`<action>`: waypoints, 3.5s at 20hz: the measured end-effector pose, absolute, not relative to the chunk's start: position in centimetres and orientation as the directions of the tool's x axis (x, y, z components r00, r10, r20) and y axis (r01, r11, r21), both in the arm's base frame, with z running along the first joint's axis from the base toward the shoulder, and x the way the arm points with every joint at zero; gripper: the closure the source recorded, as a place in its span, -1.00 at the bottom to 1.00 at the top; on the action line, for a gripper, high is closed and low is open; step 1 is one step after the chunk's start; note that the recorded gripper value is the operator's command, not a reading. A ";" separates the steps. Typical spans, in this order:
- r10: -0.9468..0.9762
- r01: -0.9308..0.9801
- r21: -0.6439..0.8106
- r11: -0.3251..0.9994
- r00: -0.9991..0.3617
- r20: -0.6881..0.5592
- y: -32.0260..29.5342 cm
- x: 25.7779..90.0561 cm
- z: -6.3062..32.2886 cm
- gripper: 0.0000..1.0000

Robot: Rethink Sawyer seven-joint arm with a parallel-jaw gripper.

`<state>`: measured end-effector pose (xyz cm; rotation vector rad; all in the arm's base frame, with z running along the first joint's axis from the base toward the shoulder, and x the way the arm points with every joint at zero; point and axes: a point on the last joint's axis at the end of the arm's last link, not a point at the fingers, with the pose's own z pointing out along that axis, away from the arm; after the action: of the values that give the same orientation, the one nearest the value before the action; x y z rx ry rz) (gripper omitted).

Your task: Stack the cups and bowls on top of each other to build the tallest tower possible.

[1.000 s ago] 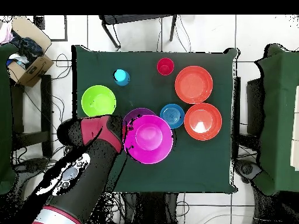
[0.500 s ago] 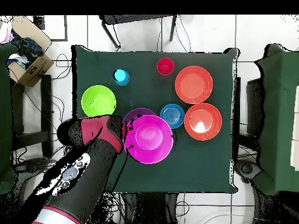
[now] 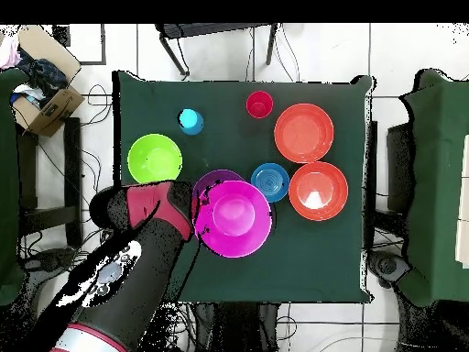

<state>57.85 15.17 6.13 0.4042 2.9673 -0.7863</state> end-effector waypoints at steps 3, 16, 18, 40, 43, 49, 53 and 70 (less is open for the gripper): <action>0.239 0.262 -0.481 0.837 -0.965 -0.110 15.2 57.9 6.1 1.00; 0.239 0.258 -0.487 0.835 -0.966 -0.101 15.0 57.6 5.6 -1.00; 0.239 0.256 -0.489 0.834 -0.966 -0.098 15.0 57.5 5.4 -1.00; 0.241 0.254 -0.494 0.832 -0.966 -0.092 14.8 57.4 5.0 -1.00; 0.246 0.258 -0.494 0.830 -0.965 -0.092 14.5 57.4 5.0 -1.00; 0.265 0.275 -0.495 0.825 -0.960 -0.091 13.3 57.7 4.9 -1.00; 0.284 0.291 -0.496 0.818 -0.954 -0.090 11.9 57.9 4.5 -1.00; 0.321 0.339 -0.467 0.817 -0.939 -0.120 8.8 59.2 4.3 1.00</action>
<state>59.21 8.84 4.32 0.5375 2.9600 -0.7715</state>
